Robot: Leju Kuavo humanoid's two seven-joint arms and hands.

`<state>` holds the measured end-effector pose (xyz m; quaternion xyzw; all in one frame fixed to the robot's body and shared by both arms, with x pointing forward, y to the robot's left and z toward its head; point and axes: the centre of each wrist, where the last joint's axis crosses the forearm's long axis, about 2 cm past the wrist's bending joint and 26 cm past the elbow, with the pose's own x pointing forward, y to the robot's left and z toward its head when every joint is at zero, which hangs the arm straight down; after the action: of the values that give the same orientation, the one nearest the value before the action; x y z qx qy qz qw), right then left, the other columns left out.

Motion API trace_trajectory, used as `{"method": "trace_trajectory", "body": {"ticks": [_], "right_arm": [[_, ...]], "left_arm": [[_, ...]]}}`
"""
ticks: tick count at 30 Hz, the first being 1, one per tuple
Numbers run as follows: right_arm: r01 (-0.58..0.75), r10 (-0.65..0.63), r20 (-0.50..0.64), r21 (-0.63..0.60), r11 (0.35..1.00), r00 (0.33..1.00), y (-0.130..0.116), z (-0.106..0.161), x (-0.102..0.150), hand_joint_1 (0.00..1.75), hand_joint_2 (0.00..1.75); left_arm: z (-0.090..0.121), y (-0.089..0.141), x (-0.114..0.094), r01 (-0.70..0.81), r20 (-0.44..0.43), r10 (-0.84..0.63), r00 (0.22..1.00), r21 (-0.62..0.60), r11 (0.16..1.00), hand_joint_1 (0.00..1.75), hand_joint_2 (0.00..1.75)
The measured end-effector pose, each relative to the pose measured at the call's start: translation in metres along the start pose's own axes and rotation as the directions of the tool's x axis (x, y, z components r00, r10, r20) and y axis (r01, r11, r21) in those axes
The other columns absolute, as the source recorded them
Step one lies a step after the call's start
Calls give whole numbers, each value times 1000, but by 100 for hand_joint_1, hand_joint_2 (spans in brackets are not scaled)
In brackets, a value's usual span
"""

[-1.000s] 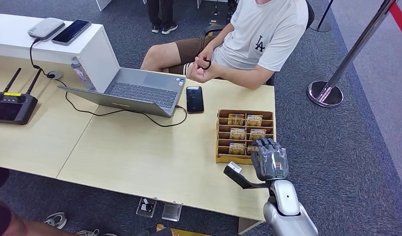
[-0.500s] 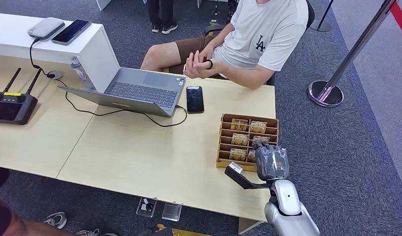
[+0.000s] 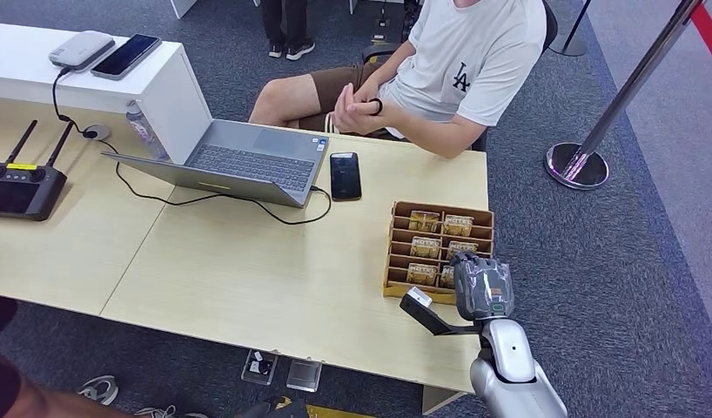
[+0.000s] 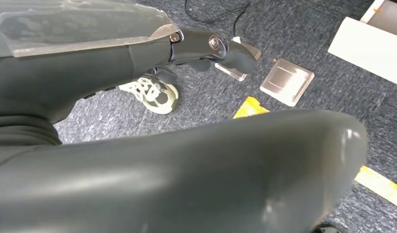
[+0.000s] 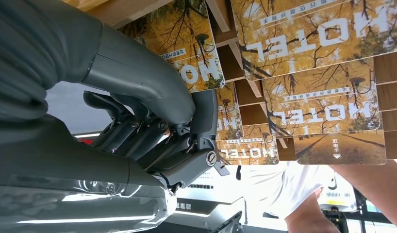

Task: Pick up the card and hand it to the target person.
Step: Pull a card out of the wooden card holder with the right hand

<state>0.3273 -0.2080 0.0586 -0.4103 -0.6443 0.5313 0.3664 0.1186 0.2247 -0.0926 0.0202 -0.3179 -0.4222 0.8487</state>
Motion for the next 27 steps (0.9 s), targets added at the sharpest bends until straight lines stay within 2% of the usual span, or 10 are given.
{"method": "trace_trajectory", "body": {"ticks": [11, 16, 22, 27], "right_arm": [[139, -140, -7, -59, 988, 990, -4, 5, -2, 175, 175], [174, -177, -2, -164, 971, 984, -20, 0, -5, 175, 175], [148, -142, 41, -320, 936, 989, -48, -10, 2, 175, 175], [144, -131, 60, -385, 912, 990, -63, -17, 9, 175, 175]], "left_arm": [[0, 0, 1, -3, 6, 3, 1000, 14, 1000, 0, 0], [0, 1, 1, -2, 4, 2, 1000, 17, 1000, 0, 0], [-1, 0, 3, 7, -4, -7, 1000, 21, 1000, 0, 0], [-1, -1, 4, 9, -3, -9, 1000, 23, 1000, 0, 0]]}}
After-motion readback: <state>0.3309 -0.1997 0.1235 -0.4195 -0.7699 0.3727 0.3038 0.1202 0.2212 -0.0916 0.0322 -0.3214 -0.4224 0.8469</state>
